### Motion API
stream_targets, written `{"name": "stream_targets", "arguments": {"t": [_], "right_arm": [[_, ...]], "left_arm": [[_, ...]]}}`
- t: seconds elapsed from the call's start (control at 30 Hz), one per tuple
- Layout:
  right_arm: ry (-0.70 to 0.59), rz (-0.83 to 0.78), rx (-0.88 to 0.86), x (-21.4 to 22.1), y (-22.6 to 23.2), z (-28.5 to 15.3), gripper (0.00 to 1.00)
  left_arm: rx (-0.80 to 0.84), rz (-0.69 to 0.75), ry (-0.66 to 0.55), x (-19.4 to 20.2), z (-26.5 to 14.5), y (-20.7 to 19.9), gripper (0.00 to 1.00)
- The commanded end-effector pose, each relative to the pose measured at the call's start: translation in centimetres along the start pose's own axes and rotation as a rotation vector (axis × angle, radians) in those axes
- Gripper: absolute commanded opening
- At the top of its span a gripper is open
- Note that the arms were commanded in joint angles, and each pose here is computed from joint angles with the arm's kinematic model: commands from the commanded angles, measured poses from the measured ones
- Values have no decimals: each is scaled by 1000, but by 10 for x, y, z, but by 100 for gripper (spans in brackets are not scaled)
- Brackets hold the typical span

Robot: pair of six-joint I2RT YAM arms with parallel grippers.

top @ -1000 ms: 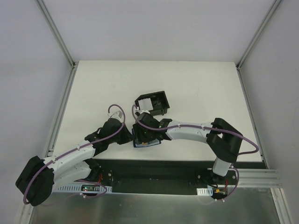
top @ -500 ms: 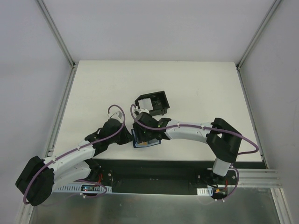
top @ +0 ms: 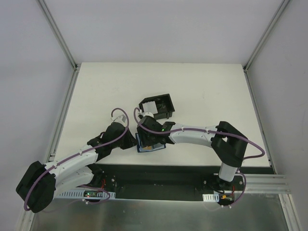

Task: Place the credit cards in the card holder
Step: Insert the credit card into the card holder.

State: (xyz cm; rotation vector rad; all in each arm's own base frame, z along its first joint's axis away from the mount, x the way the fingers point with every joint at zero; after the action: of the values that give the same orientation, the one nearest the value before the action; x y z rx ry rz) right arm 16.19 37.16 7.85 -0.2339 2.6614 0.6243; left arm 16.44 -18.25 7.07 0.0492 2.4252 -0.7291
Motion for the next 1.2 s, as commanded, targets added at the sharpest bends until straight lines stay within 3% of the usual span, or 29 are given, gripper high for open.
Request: {"name": "stream_targets", "arguments": {"t": [0.0,0.53,1.17], "right_arm": [[-12,-19,-7,-6,9,-1,49],[-23,-60,87,-7,4,0,53],[-114,-102,205,-21,-7,-20,45]], "left_arm": [[16,8,-19,-5,-1,-2,0],[36,11,-17,-5,-1,-5,0],[22,4,-12,-1,0,-1,0]]}}
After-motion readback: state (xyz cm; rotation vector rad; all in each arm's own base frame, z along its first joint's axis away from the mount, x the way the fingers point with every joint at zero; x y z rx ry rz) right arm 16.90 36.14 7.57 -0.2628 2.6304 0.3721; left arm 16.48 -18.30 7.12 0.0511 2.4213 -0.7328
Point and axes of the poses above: each gripper's point midway between its finger pads, its own z axis out along the fingers, its own y axis along the line the jaws close on, x = y × z, the point moved 3 cm from there along -z, back along the fingers, and after that the axes turned 14 degrees about z, right-handed, at the moved point
